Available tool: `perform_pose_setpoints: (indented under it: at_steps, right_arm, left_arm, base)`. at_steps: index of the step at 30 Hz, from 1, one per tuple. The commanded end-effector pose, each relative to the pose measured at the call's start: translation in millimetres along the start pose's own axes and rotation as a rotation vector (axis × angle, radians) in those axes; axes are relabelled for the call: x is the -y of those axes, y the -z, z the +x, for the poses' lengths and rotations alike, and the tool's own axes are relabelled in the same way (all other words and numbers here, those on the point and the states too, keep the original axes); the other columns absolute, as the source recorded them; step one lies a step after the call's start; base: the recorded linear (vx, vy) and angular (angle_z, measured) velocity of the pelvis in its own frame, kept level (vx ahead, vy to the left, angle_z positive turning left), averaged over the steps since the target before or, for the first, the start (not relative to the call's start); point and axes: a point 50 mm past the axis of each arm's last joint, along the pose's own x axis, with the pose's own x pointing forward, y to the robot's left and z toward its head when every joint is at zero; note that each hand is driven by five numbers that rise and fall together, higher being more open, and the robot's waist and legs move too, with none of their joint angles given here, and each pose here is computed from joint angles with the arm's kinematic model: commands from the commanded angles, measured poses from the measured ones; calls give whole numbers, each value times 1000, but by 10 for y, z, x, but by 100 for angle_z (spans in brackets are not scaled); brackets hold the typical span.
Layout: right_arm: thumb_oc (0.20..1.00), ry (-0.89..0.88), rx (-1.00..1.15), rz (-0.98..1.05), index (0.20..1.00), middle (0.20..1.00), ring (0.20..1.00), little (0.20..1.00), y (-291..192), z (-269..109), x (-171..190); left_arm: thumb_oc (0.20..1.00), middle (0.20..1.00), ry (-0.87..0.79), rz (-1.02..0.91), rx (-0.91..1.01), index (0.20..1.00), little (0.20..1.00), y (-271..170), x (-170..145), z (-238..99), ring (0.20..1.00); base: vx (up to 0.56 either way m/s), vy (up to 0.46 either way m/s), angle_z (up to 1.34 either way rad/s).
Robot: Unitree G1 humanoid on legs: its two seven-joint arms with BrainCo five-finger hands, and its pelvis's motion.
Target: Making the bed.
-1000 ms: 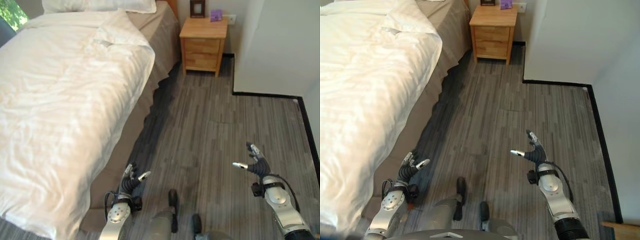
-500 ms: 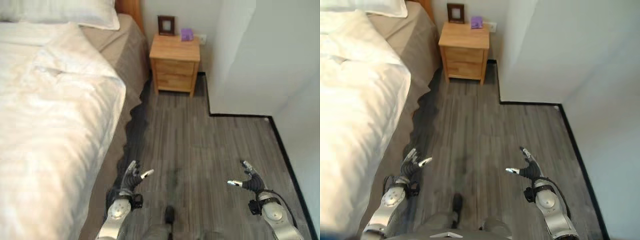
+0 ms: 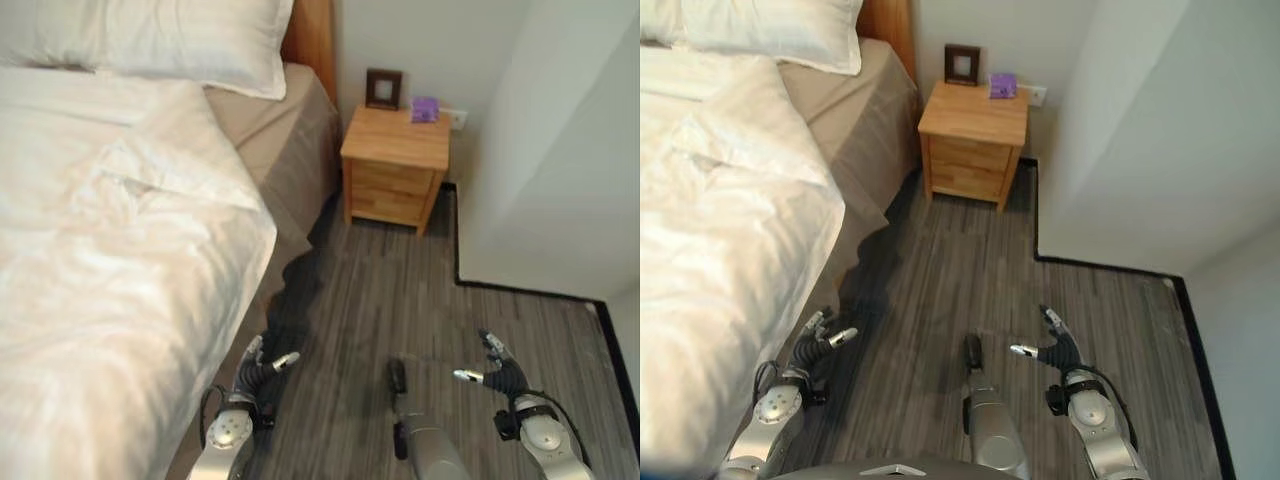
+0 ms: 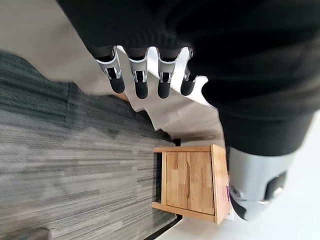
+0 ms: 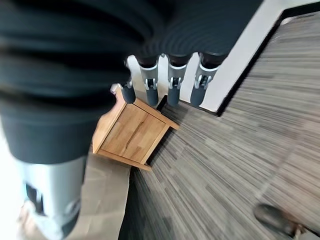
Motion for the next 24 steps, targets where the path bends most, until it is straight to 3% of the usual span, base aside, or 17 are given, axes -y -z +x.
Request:
perform_pose_setpoints:
  at_steps: [1,8,17,24]
  right_arm:
    - [1000,11,127,-5,1000,1000,1000,1000,-267,125,119]
    - [1000,37,181,-47,1000,1000,1000,1000,-443,219,233]
    - [1000,24,260,-81,1000,1000,1000,1000,-607,222,182]
    - [1000,-76,375,-206,1000,1000,1000,1000,-854,221,-61]
  left_arm:
    - [1000,1000,1,11,147,1000,1000,-298,-109,19,1000]
    - [1000,1000,26,-6,216,1000,1000,-467,-76,27,1000]
    - [1000,1000,14,-17,201,1000,1000,-397,-105,-55,1000]
    - [1000,1000,14,50,162,1000,1000,-321,-195,-84,1000]
  base:
    - [414,-316,6]
    - [410,-242,-26]
    - [505,48,-31]
    - [385,31,3]
